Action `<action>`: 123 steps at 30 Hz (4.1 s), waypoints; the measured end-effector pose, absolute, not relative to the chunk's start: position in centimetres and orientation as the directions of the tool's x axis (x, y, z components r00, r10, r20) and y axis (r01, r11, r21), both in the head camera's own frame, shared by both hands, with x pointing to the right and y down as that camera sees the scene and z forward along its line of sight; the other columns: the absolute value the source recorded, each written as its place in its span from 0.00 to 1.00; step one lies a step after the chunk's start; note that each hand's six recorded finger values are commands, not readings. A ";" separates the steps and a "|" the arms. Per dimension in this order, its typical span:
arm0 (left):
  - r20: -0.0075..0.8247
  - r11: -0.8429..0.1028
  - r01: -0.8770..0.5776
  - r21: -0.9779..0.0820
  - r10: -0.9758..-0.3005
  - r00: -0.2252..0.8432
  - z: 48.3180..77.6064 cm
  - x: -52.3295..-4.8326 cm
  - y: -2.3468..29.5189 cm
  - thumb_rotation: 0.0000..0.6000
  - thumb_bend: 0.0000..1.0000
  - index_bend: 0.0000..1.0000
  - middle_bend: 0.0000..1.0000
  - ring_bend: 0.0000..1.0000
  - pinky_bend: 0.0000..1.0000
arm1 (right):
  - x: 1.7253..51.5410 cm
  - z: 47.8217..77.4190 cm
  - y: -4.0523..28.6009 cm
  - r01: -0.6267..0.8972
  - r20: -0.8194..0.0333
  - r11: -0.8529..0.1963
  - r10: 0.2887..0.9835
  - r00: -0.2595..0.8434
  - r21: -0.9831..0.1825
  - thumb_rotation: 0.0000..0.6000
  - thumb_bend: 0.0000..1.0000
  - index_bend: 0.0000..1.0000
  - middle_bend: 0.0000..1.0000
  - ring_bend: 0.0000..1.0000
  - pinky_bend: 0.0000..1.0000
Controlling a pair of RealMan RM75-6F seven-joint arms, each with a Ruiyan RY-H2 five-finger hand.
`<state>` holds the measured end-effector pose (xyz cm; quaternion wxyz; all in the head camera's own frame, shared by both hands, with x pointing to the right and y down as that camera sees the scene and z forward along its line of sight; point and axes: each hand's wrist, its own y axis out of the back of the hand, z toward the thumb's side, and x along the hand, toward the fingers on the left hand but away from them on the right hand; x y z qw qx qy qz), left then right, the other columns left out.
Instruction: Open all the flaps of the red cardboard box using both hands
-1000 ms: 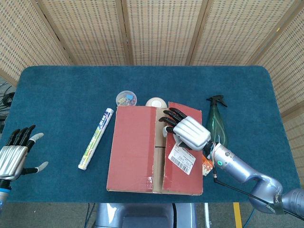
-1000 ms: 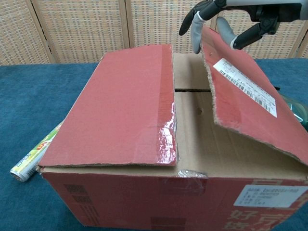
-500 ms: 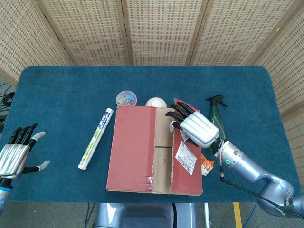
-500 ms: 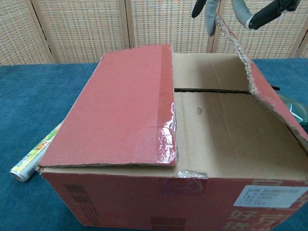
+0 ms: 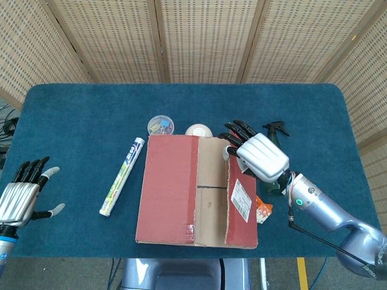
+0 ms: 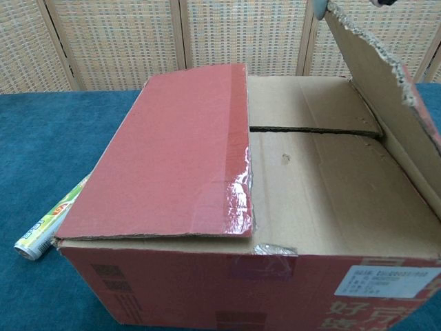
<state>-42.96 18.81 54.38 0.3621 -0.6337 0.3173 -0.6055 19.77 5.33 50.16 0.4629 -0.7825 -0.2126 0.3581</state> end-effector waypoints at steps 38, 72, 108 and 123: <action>0.543 -0.540 0.055 -0.840 -0.836 0.078 54.6 -42.1 18.6 0.72 0.21 0.16 0.00 0.00 0.00 | 29.4 46.5 2.7 -0.132 -0.397 -0.380 0.800 0.450 -0.915 1.00 0.93 0.45 0.18 0.00 0.01; 0.544 -0.534 0.131 -0.836 -0.769 0.335 53.5 -37.2 15.0 0.72 0.22 0.16 0.00 0.00 0.00 | 37.1 49.4 6.2 -0.137 -0.416 -0.393 0.869 0.268 -0.909 1.00 0.93 0.20 0.14 0.00 0.01; 0.447 -0.632 0.185 -0.753 -0.285 0.848 53.0 -12.0 9.5 0.37 0.13 0.17 0.00 0.00 0.00 | 38.9 52.6 13.6 -0.002 -0.344 -0.345 0.935 0.085 -0.939 1.00 0.90 0.15 0.09 0.00 0.01; 0.482 -0.713 0.220 -0.665 -0.186 0.856 55.7 -6.2 10.0 0.32 0.13 0.32 0.11 0.06 0.00 | 40.4 52.5 14.6 0.015 -0.346 -0.347 0.937 0.045 -0.938 1.00 0.90 0.15 0.09 0.00 0.01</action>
